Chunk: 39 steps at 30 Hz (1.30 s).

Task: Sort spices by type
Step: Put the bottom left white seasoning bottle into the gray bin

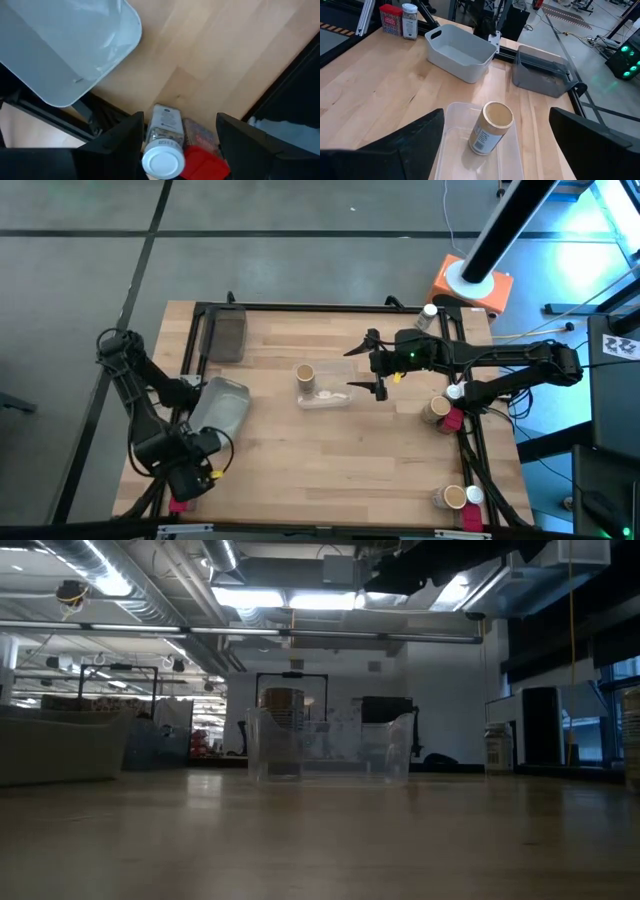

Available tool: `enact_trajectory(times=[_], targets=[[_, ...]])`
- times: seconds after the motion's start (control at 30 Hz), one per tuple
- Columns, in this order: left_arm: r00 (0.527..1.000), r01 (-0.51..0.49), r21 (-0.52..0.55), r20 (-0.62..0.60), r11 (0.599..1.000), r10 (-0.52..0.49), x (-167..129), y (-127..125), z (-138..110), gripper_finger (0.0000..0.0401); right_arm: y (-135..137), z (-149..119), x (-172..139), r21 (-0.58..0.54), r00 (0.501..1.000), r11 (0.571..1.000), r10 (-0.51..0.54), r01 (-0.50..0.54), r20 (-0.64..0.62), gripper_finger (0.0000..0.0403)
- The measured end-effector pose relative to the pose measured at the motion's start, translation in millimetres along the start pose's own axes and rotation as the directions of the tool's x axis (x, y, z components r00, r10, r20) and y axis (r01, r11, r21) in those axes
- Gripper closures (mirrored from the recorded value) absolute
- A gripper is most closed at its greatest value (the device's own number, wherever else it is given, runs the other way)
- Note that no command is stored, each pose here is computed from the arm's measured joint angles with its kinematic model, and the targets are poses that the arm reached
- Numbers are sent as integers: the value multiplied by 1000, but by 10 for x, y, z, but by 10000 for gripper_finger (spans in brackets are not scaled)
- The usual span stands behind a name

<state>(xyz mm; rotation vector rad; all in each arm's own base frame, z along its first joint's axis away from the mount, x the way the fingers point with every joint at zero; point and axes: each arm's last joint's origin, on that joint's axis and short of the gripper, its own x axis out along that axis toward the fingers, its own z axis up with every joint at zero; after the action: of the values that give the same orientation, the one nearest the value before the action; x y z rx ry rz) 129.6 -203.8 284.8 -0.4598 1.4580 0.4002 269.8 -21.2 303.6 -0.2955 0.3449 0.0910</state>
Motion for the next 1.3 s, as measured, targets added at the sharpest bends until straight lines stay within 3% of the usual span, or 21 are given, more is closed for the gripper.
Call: enact_trajectory(times=[0.23, 0.4, 1.3], targets=[[998, -30, 90, -53, 995, 35, 154, 43, -174, 169, 0, 1, 0, 0, 1000, 1000, 0, 0, 1, 45], [995, 9, 138, -95, 990, 4, 237, 27, -313, 169, 0, 1, 0, 0, 1000, 1000, 0, 0, 1, 45], [990, 5, 141, -141, 990, 16, 586, 109, -479, 170, -1, 2, 0, -1, 1000, 1000, 0, 0, 1, 45]])
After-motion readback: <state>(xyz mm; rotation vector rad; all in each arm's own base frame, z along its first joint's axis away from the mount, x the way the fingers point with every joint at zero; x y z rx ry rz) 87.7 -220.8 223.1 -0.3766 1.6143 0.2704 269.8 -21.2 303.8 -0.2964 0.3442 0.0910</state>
